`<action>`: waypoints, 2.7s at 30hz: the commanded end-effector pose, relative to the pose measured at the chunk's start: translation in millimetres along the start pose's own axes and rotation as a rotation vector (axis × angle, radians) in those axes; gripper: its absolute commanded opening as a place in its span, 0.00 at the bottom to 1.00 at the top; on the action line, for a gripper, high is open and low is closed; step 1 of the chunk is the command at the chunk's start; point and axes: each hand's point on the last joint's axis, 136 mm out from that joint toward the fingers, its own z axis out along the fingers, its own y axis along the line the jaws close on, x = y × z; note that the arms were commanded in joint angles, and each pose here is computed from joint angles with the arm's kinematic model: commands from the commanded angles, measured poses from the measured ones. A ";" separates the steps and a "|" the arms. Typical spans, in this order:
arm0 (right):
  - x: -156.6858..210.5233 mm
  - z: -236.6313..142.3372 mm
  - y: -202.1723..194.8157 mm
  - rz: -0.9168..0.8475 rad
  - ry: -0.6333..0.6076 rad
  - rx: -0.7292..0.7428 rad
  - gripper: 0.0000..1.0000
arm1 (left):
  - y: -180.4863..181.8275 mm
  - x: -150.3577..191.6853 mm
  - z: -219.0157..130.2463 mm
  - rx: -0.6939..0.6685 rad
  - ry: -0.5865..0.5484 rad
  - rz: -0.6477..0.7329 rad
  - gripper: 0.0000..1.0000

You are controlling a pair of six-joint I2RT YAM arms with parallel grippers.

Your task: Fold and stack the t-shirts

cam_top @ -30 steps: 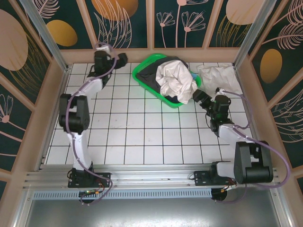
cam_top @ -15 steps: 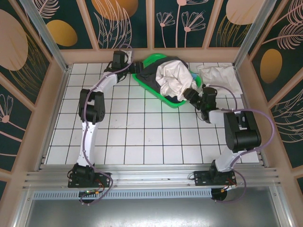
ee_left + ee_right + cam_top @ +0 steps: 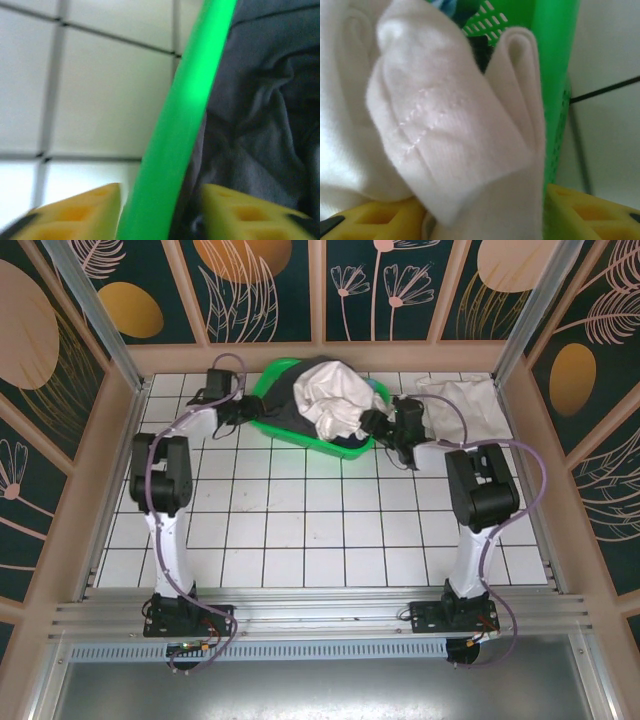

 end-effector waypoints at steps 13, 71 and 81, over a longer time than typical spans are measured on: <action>36.1 -13.1 35.9 -0.115 0.134 0.005 0.56 | 13.1 -9.0 -122.5 -0.069 -0.197 -0.039 0.71; 14.1 -194.1 -72.6 -0.021 -0.085 0.176 0.78 | -22.8 62.5 -37.3 -0.426 0.042 0.314 0.53; 11.3 -196.6 -77.8 -0.015 -0.110 0.198 0.78 | 21.1 54.0 -60.0 -0.400 0.074 0.308 0.63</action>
